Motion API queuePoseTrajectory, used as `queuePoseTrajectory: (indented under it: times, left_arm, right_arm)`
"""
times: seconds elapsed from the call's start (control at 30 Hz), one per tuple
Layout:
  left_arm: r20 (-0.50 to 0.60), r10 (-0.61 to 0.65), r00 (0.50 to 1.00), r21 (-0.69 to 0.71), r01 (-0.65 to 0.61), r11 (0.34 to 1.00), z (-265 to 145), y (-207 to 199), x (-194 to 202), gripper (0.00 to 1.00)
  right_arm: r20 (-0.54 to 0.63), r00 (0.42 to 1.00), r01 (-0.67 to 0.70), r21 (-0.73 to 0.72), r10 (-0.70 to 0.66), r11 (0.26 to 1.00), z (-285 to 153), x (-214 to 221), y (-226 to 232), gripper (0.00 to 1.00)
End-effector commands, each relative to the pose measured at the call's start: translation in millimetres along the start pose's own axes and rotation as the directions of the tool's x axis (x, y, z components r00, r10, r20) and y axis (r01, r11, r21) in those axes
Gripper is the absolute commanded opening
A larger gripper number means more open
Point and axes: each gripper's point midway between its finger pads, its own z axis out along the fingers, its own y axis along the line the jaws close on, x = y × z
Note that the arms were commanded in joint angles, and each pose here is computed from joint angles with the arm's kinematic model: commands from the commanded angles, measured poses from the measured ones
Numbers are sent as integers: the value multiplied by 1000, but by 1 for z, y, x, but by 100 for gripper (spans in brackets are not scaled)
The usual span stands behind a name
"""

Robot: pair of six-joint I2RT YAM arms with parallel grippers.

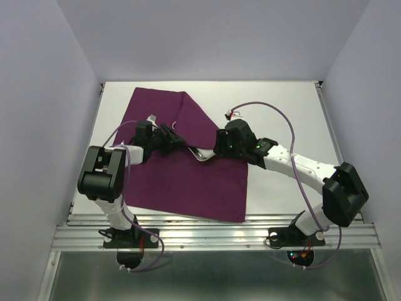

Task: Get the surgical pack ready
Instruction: Pack the surgical kit at the center of the board.

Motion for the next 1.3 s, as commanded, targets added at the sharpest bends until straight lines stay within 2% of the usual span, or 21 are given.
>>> queuePoseTrajectory:
  times: [0.0,0.23,0.43,0.53,0.63,0.67,0.77,0.8,1.07,1.27]
  left_arm:
    - [48,29,998,59,-31,998,-9,-20,-11,63]
    - [61,22,998,52,-26,998,-6,-20,-17,56]
    - [74,17,997,56,-21,998,-6,-23,-22,46]
    - [82,20,996,52,-24,998,-8,-24,-24,38]
    - [83,23,996,47,-27,999,-9,-23,-24,25]
    - [82,22,996,45,-25,999,-9,-23,-23,19]
    - [85,23,996,42,-27,999,-10,-23,-24,7]
    - [83,24,996,39,-27,999,-11,-23,-23,0]
    - [66,28,997,29,-30,999,-13,-19,-18,0]
    - [53,25,998,17,-26,1000,-12,-13,-14,0]
  right_arm:
    - [26,1000,-15,-29,15,999,-3,-11,9,54]
    - [11,1000,-12,-37,12,999,0,-7,11,54]
    - [2,1000,-9,-37,9,999,0,-4,10,53]
    - [-13,1000,-1,-42,1,999,3,1,10,52]
    - [-43,999,-7,-56,5,998,6,9,12,51]
    - [-48,999,-15,-59,12,998,8,11,12,50]
    - [-54,998,-46,-67,42,997,13,20,11,47]
    - [-56,997,-59,-62,56,996,15,23,10,45]
    - [-126,990,-55,9,56,998,40,61,8,34]
    - [-128,990,-56,69,65,996,57,71,-3,30]
